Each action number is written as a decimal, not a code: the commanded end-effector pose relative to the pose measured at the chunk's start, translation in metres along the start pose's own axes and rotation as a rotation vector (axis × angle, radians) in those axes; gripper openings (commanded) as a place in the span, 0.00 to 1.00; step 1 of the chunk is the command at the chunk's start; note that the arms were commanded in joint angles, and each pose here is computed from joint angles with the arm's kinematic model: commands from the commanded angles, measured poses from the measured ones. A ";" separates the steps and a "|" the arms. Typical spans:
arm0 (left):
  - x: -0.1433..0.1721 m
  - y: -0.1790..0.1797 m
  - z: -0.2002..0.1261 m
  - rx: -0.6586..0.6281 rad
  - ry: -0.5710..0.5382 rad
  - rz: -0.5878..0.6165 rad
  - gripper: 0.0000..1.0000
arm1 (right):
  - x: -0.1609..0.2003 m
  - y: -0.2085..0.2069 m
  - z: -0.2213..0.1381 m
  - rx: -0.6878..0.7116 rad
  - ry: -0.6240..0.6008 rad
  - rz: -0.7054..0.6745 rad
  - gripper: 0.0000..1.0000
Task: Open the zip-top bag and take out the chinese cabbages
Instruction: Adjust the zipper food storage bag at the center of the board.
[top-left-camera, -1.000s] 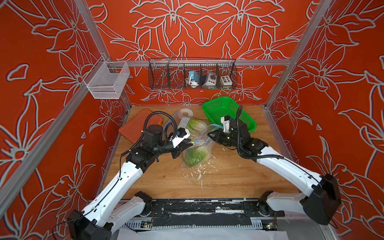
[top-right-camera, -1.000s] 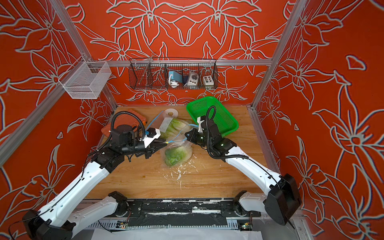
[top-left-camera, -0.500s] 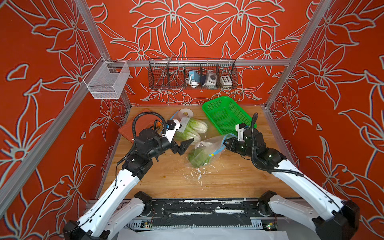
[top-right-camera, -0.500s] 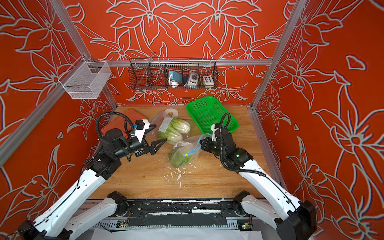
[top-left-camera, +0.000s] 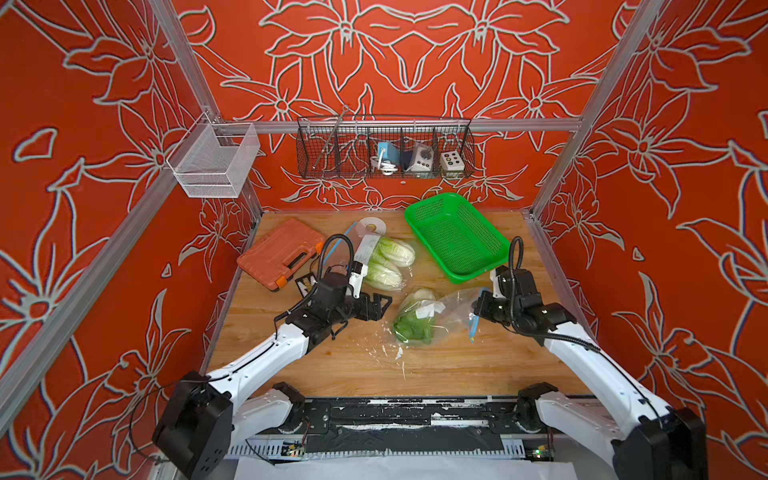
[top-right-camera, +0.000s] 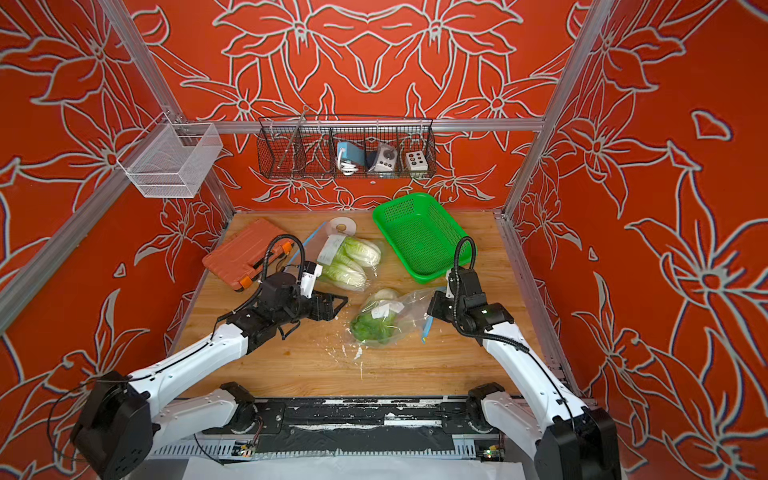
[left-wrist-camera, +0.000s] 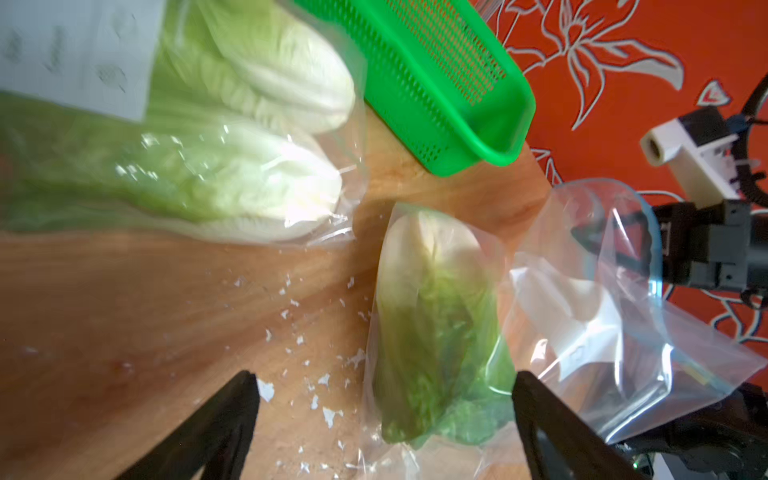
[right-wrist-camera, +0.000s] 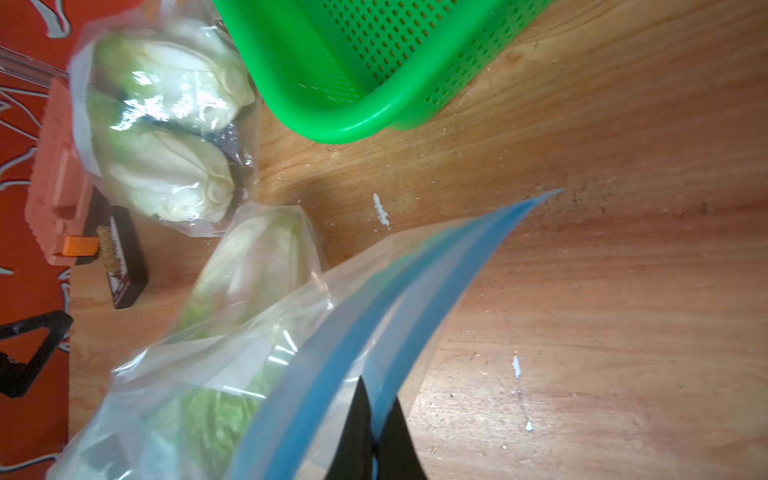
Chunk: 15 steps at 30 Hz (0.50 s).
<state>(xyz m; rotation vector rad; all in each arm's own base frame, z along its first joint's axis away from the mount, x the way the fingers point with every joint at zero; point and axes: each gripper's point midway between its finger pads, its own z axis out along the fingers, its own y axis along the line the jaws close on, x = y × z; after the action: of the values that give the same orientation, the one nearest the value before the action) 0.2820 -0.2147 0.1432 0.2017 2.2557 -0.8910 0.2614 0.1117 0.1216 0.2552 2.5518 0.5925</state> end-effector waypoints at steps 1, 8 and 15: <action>0.008 -0.005 0.017 0.026 0.010 -0.104 0.93 | -0.003 -0.017 0.012 0.045 0.017 -0.057 0.00; 0.027 0.006 0.043 -0.004 0.073 -0.185 0.94 | -0.023 -0.051 0.020 0.189 0.002 -0.073 0.00; 0.053 -0.014 0.062 0.116 0.190 -0.182 0.89 | -0.019 -0.056 0.031 0.152 0.035 -0.045 0.00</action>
<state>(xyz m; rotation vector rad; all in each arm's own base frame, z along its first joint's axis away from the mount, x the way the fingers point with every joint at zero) 0.2753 -0.2515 0.0768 0.0827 2.4476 -1.0262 0.2856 0.0671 0.0825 0.2729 2.6255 0.3907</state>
